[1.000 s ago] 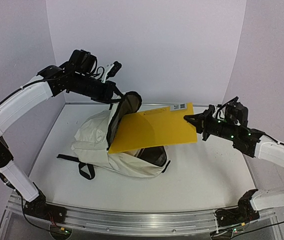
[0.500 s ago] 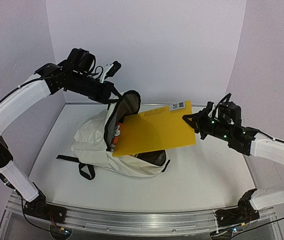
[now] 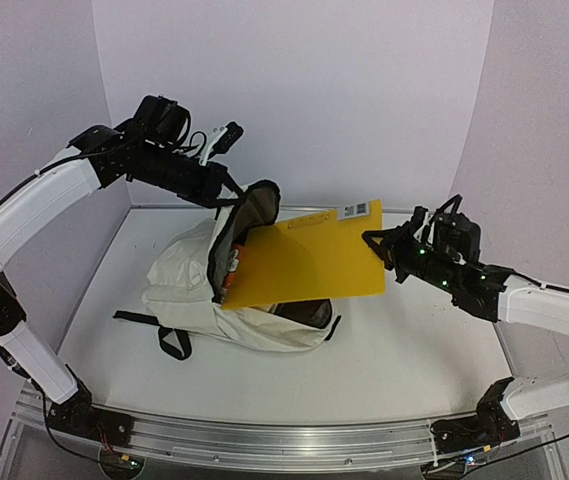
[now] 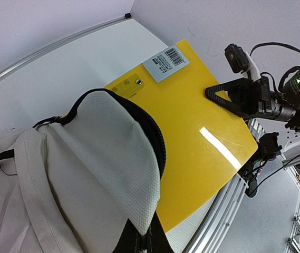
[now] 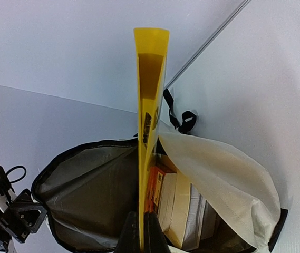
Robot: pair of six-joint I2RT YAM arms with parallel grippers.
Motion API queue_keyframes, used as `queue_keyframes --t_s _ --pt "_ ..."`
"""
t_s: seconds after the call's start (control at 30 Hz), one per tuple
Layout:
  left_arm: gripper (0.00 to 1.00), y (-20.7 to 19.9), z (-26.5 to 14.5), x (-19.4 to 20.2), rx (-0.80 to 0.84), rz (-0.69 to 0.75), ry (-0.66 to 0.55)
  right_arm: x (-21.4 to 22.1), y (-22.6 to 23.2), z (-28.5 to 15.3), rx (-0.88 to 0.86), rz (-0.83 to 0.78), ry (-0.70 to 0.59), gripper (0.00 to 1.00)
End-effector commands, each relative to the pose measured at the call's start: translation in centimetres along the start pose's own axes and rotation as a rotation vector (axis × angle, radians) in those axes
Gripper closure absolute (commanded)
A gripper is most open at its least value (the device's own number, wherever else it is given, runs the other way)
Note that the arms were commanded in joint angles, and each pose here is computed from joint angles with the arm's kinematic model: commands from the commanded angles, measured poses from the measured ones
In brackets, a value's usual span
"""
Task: Pack the student bag
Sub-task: Place the stationery in the student bag.
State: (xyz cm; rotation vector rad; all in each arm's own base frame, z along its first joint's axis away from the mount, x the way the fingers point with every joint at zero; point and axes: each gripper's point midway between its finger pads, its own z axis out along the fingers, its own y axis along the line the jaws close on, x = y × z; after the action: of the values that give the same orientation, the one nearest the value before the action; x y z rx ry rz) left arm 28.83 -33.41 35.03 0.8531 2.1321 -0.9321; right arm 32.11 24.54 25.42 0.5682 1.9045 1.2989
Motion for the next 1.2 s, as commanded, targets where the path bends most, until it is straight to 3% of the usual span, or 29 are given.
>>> queue_keyframes --t_s 0.0,0.33,0.53,1.17 --pt "1.0 -7.3 -6.6 -6.5 0.216 0.155 -0.254 -5.7 3.3 -0.5 -0.126 0.077 -0.329 1.0" --pt "1.0 -7.3 -5.7 -6.8 0.243 0.137 -0.26 -2.5 2.5 3.9 -0.087 0.078 -0.234 1.0" --pt "1.0 -5.7 -3.9 -7.0 0.191 0.112 -0.255 2.3 1.2 8.3 -0.052 0.113 -0.042 1.0" --pt "1.0 -5.1 1.3 -6.4 0.306 0.026 -0.175 16.9 4.0 17.8 -0.158 0.067 0.236 1.0"
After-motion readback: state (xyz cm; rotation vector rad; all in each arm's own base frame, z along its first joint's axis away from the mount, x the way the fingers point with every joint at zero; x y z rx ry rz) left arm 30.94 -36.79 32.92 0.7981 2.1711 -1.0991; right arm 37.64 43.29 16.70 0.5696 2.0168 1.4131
